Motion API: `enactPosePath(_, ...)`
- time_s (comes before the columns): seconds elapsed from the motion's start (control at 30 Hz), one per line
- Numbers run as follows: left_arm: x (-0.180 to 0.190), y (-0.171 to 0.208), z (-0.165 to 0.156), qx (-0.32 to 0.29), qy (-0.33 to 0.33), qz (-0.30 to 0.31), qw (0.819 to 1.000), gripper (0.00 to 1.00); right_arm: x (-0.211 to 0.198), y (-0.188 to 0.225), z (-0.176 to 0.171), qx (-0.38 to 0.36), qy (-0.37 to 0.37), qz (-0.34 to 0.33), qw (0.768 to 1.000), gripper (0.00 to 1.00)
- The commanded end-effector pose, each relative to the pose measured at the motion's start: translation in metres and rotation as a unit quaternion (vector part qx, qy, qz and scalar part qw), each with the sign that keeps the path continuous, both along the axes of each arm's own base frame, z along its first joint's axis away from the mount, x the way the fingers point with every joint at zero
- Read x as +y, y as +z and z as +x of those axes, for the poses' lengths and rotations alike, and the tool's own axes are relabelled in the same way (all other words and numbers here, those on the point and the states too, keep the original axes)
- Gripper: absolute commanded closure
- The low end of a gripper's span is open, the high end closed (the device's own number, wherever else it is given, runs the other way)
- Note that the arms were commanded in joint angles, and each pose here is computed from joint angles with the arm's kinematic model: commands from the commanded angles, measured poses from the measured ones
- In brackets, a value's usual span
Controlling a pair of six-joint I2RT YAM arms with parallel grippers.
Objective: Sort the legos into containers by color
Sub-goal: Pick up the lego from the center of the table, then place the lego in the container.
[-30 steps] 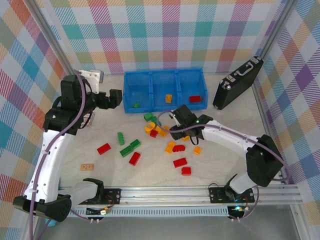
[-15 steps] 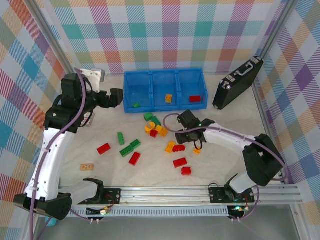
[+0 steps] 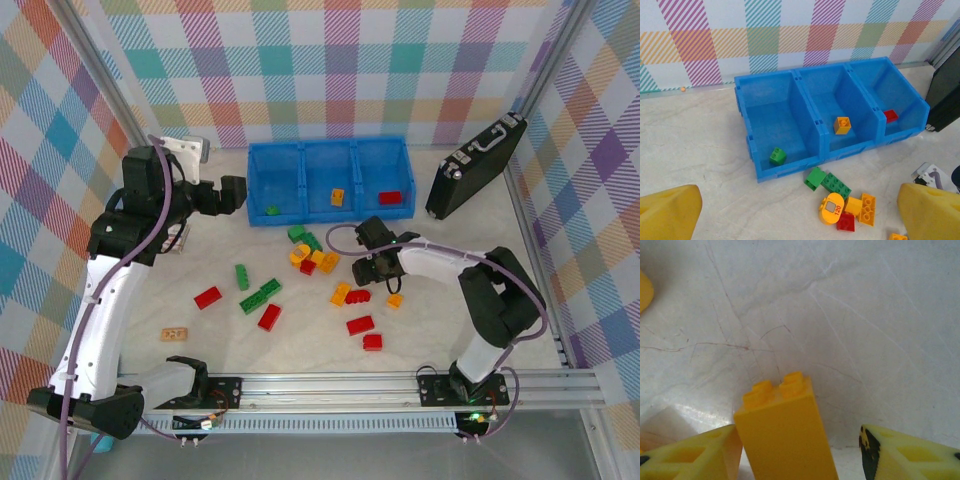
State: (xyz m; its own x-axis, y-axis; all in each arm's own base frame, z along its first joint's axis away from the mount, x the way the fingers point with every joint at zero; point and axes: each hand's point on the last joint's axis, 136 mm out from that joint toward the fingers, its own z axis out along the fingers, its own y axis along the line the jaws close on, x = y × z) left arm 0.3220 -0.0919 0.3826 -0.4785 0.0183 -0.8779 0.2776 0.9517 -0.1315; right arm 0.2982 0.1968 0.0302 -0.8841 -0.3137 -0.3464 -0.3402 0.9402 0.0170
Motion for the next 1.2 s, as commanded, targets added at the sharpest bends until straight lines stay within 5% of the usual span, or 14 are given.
enactPosePath(0.0, -0.002, 0.005, -0.003, -0.002, -0.003, -0.003, 1.000, 0.00, 0.009, 0.004, 0.011, -0.005, 0.008, 0.014, 1.000, 0.42)
enactPosePath(0.23, 0.000, 0.005, -0.002, -0.002, 0.001, 0.000, 1.000, 0.00, 0.011, 0.002, 0.009, 0.013, 0.011, 0.013, 1.000, 0.59)
enactPosePath(0.5, 0.007, 0.009, -0.007, -0.014, 0.014, 0.012, 1.000, 0.00, 0.016, 0.044, 0.016, -0.011, 0.022, 0.026, 0.999, 0.64)
enactPosePath(0.83, 0.010, 0.005, -0.004, -0.010, 0.019, 0.025, 0.999, 0.00, 0.069, 0.123, 0.103, -0.134, 0.090, 0.044, 0.986, 0.65)
enactPosePath(1.17, 0.001, 0.001, -0.005, -0.005, -0.006, 0.020, 1.000, 0.00, 0.114, 0.117, 0.186, -0.183, 0.104, 0.052, 0.976, 0.65)
